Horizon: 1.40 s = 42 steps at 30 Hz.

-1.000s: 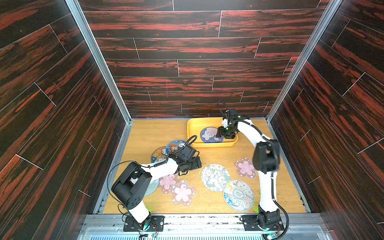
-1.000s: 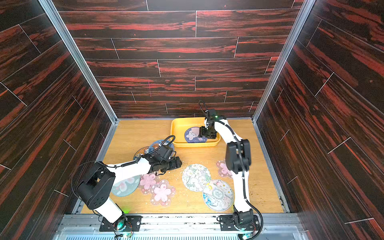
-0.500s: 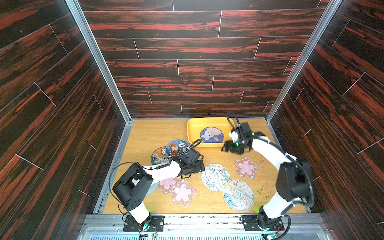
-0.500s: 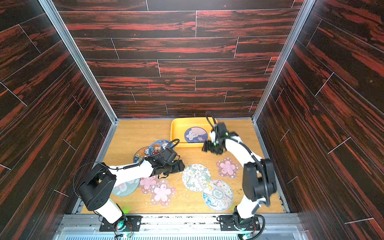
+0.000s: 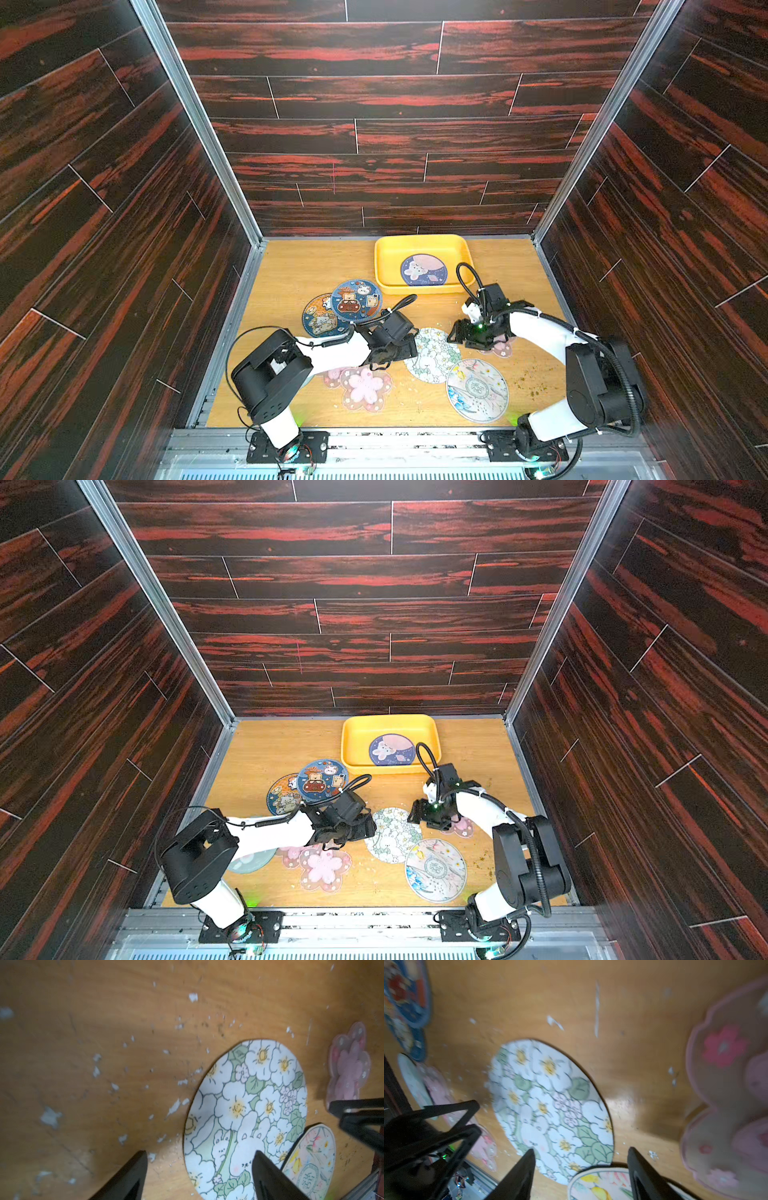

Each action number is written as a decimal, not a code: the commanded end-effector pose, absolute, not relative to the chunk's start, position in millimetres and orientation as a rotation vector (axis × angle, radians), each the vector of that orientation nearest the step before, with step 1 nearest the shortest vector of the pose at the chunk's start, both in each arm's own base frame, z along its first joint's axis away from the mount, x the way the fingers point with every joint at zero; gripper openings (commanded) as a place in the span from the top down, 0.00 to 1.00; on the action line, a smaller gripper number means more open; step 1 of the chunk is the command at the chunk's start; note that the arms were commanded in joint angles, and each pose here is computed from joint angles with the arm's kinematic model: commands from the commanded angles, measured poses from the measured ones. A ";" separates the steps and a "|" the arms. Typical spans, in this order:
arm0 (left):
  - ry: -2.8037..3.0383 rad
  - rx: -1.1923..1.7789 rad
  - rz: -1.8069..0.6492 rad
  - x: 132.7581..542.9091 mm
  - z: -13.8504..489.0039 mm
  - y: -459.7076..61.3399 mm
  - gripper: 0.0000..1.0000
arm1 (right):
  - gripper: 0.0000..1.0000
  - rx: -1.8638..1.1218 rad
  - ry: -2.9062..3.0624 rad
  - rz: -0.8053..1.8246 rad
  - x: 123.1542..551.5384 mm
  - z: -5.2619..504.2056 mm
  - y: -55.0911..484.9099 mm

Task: Put the coasters into the storage box
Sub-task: Pick up the coaster from the center of the board.

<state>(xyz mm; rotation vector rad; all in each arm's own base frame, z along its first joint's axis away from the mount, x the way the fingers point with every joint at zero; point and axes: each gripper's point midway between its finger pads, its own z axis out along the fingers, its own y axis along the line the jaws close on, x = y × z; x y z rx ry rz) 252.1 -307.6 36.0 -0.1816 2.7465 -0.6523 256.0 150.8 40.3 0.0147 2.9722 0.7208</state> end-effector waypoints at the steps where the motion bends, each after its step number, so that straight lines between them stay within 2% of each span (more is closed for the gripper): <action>1: 2.755 -0.244 -0.614 249.7 27.0 -304.6 0.20 | 0.29 0.001 2.931 0.760 254.2 45.4 154.2; 16: 2.814 -0.280 -0.596 240.8 6.9 -314.2 0.29 | 0.31 -0.025 2.983 0.762 238.5 21.2 161.4; 23: 2.831 -0.279 -0.581 237.0 2.0 -310.7 0.30 | 0.35 -0.035 3.002 0.765 235.9 15.3 169.3; 27: 2.831 -0.286 -0.581 236.2 0.7 -309.7 0.30 | 0.41 -0.037 3.000 0.772 237.7 15.9 172.6; 33: 2.828 -0.292 -0.578 234.9 1.3 -306.6 0.31 | 0.57 -0.037 2.985 0.784 242.5 20.0 176.4; 38: 2.823 -0.296 -0.575 233.5 2.9 -303.2 0.31 | 0.84 -0.029 2.940 0.816 253.8 29.3 182.7; 42: 2.814 -0.299 -0.554 232.6 7.1 -297.1 0.31 | 0.98 -0.034 2.897 0.830 267.5 40.6 188.1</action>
